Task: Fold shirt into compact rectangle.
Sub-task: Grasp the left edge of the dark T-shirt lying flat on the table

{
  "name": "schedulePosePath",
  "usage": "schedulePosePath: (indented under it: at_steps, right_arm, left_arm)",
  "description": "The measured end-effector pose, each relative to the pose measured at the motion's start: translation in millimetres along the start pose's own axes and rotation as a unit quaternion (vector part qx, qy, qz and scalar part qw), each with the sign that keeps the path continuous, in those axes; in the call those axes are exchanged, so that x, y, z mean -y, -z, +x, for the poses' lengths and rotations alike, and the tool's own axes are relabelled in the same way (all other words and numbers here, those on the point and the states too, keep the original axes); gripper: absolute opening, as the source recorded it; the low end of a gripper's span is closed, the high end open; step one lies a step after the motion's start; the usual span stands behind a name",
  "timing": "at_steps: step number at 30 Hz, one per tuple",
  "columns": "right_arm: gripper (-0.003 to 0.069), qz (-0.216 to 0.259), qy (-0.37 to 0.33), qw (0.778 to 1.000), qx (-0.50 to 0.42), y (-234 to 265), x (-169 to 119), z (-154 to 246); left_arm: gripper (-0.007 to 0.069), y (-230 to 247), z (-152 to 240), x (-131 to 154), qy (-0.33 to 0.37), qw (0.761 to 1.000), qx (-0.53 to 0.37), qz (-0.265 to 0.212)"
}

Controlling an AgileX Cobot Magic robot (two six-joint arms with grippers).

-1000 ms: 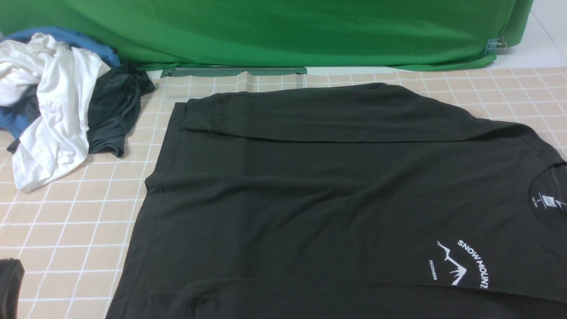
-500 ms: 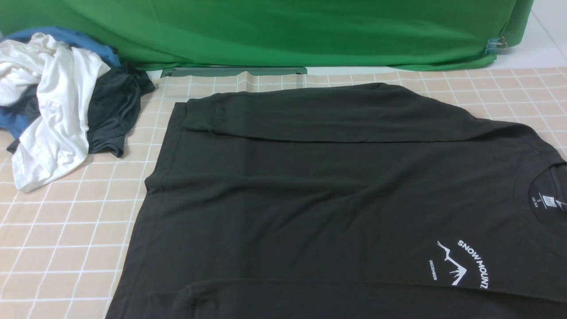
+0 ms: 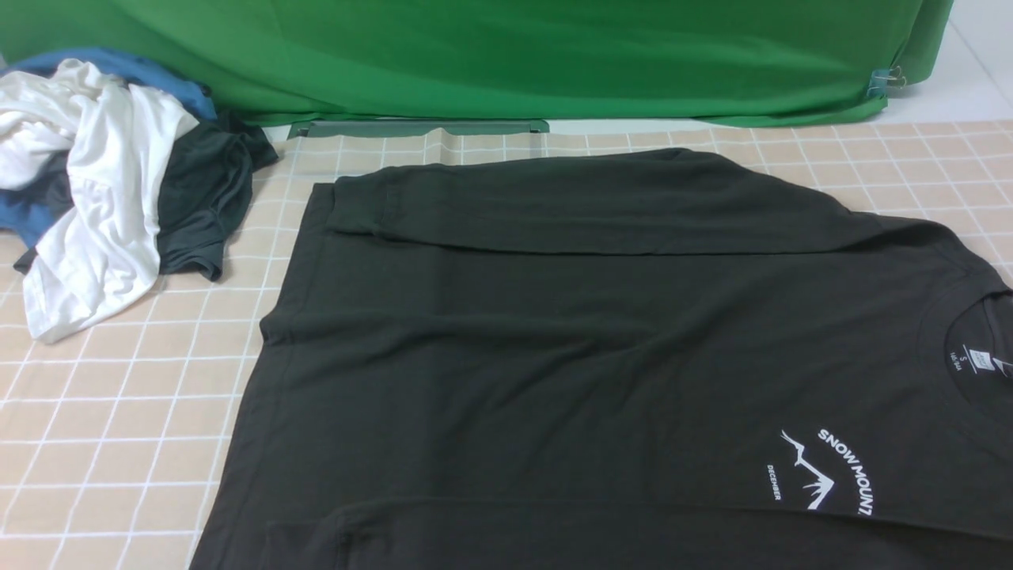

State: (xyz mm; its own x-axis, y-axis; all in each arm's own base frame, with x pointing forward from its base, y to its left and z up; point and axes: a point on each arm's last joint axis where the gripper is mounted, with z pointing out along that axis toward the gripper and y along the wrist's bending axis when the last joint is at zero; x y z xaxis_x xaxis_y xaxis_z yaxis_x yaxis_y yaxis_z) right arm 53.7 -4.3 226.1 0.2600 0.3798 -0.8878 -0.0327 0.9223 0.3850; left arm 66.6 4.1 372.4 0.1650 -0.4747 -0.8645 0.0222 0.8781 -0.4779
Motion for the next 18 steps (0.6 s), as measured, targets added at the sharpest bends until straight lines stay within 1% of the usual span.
schedulePosePath:
  at_steps: [1,2,4,5,7,8,9,10,11,12,14,15,16,17,18]
  right_arm:
    - [0.0247,0.000,-0.004,1.000,0.001,0.0,-0.1,-0.2]
    - [0.0247,-0.001,-0.008,1.000,0.002,0.0,-0.2,-0.4]
    - [0.0247,-0.004,-0.013,1.000,0.010,0.0,-0.7,-1.9]
    - [0.0246,-0.006,-0.016,1.000,0.017,0.1,-1.1,-3.1]
    - [0.0232,-0.012,-0.025,0.999,0.031,0.2,-2.0,-5.6]
    - [0.0217,-0.012,-0.027,0.999,0.031,0.1,-2.4,-6.4]
    - [0.0200,-0.012,-0.029,0.999,0.029,-0.2,-3.5,-8.8]
    - [0.0178,-0.011,-0.031,0.999,0.024,-0.6,-4.8,-11.6]
    - [0.0144,-0.006,-0.031,0.999,0.011,-2.1,-8.7,-19.7]
    - [0.0103,-0.002,-0.027,1.000,-0.001,-3.6,-11.9,-26.4]
    - [0.0046,0.010,-0.004,0.999,-0.039,-9.0,-20.6,-44.7]
    - [0.0041,0.014,0.010,0.998,-0.054,-11.2,-24.3,-52.4]
    - [0.0036,0.022,0.029,0.996,-0.084,-17.2,-29.2,-62.6]
    - [0.0036,0.032,0.058,0.990,-0.126,-26.9,-33.0,-70.2]
    - [0.0036,0.037,0.070,0.986,-0.148,-31.1,-35.7,-75.7]
  left_arm:
    - [0.0022,-6.7,-2.0,1.3,-0.010,0.999,-0.027,-0.014]
    - [0.0022,-20.9,-3.1,3.0,-0.048,0.994,-0.088,-0.037]
    - [0.0022,-48.8,3.4,4.1,-0.105,0.972,-0.201,-0.053]
    - [0.0022,-55.5,8.8,3.2,-0.115,0.962,-0.242,-0.056]
    - [0.0022,-79.0,31.0,-1.3,-0.133,0.923,-0.357,-0.049]
    - [0.0022,-85.7,41.0,-4.1,-0.135,0.907,-0.395,-0.045]
    - [0.0022,-92.8,53.6,-8.1,-0.136,0.886,-0.441,-0.041]
    - [0.0022,-96.4,61.4,-10.9,-0.134,0.874,-0.466,-0.039]
    - [0.0020,-102.0,76.4,-17.0,-0.127,0.851,-0.508,-0.041]
    - [0.0018,-104.5,86.1,-21.4,-0.122,0.837,-0.531,-0.043]
    - [0.0015,-107.7,110.0,-32.7,-0.114,0.806,-0.579,-0.052]
    - [0.0015,-107.9,115.7,-35.1,-0.113,0.798,-0.589,-0.053]
    - [0.0015,-107.6,127.1,-36.8,-0.116,0.785,-0.606,-0.051]
    - [0.0015,-106.4,137.4,-35.8,-0.119,0.773,-0.621,-0.044]
    - [0.0015,-105.5,143.9,-33.7,-0.123,0.766,-0.629,-0.039]
